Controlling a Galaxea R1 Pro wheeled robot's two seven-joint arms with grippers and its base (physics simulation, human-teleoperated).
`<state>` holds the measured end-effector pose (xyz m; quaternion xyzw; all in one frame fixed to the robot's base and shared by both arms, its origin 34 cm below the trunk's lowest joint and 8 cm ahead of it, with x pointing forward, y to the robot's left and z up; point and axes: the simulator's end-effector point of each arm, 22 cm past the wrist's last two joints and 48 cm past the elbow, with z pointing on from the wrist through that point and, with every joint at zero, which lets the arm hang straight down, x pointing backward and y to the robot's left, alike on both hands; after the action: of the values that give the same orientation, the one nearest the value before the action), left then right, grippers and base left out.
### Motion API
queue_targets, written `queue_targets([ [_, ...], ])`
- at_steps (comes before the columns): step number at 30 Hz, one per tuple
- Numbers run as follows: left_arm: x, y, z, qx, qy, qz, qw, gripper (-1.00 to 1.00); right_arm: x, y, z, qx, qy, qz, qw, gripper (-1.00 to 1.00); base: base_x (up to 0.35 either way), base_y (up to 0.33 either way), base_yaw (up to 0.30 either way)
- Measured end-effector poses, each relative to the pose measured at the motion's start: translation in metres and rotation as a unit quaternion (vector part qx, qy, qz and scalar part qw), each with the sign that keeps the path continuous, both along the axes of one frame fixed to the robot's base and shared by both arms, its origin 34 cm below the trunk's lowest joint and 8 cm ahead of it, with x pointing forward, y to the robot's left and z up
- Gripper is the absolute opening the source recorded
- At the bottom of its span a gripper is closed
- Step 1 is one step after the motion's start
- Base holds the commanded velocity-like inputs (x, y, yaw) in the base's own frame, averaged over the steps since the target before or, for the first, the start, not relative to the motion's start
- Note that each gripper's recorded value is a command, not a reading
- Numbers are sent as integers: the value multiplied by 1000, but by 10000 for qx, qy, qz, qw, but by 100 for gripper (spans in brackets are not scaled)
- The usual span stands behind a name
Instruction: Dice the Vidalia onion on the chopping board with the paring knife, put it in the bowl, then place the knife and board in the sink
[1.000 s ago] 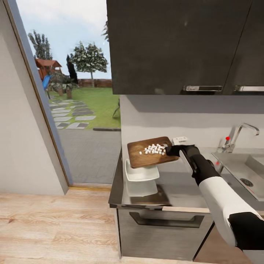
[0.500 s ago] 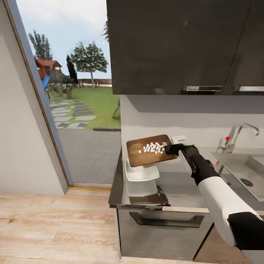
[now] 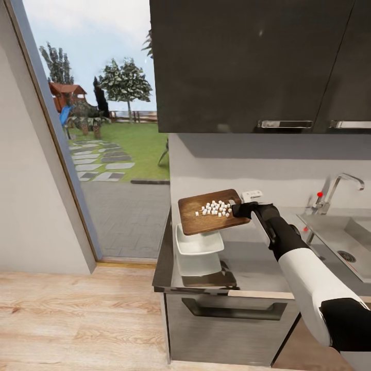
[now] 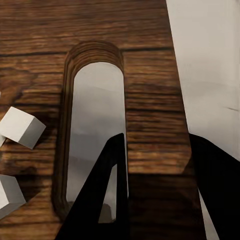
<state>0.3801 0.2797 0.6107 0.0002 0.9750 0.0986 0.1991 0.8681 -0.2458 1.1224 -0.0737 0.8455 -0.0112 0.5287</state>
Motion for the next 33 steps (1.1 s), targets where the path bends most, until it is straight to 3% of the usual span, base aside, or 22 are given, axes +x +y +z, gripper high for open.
queue_targets([
  [33,0,0,0,5,0,6,10000,100,0,-6,-1,-458,5,-62,9989,-100,0,0,0],
])
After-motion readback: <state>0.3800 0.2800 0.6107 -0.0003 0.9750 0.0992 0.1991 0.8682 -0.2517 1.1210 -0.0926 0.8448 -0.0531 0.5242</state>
